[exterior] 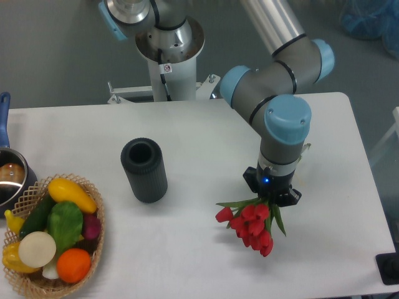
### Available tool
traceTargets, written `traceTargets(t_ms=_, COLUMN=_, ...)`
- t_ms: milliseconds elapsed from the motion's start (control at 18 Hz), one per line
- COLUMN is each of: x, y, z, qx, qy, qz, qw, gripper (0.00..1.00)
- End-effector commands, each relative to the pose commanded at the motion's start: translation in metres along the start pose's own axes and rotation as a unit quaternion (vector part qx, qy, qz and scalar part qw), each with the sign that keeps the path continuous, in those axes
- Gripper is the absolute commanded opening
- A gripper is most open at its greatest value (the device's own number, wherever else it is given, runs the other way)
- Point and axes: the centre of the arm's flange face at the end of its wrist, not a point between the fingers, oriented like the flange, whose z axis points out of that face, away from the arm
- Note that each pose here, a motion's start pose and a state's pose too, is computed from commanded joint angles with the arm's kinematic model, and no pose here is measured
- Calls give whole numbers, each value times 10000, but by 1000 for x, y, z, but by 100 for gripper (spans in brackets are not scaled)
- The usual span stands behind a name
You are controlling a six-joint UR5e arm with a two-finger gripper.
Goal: Place the flowers on the table
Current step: 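Lower the held red tulips toward the table surface with the gripper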
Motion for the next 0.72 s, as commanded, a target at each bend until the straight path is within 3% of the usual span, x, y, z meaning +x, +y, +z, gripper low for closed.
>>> traceTargets(t_ms=111, x=0, y=-3, z=6, qx=64, qy=69, qz=12, qw=10000, gripper=40)
traceTargets(t_ms=389, x=-3, y=-5, z=4, qx=123, qy=-30, qz=28, qw=9999, gripper=65)
traceTargets(t_ms=444, x=-4, y=-5, z=1, qx=138, qy=-49, qz=14, qw=9999, gripper=76)
traceTargets(t_ms=500, x=-4, y=-4, z=-1, qx=137, qy=-67, qz=7, qw=9999, gripper=96)
traceTargets(t_ms=556, x=-5, y=-3, z=-1, qx=136, qy=-68, qz=0, qw=9999, gripper=100)
traceTargets(t_ms=722, x=-8, y=1, z=-7, qx=143, qy=-117, qz=-81, qw=9998, gripper=100)
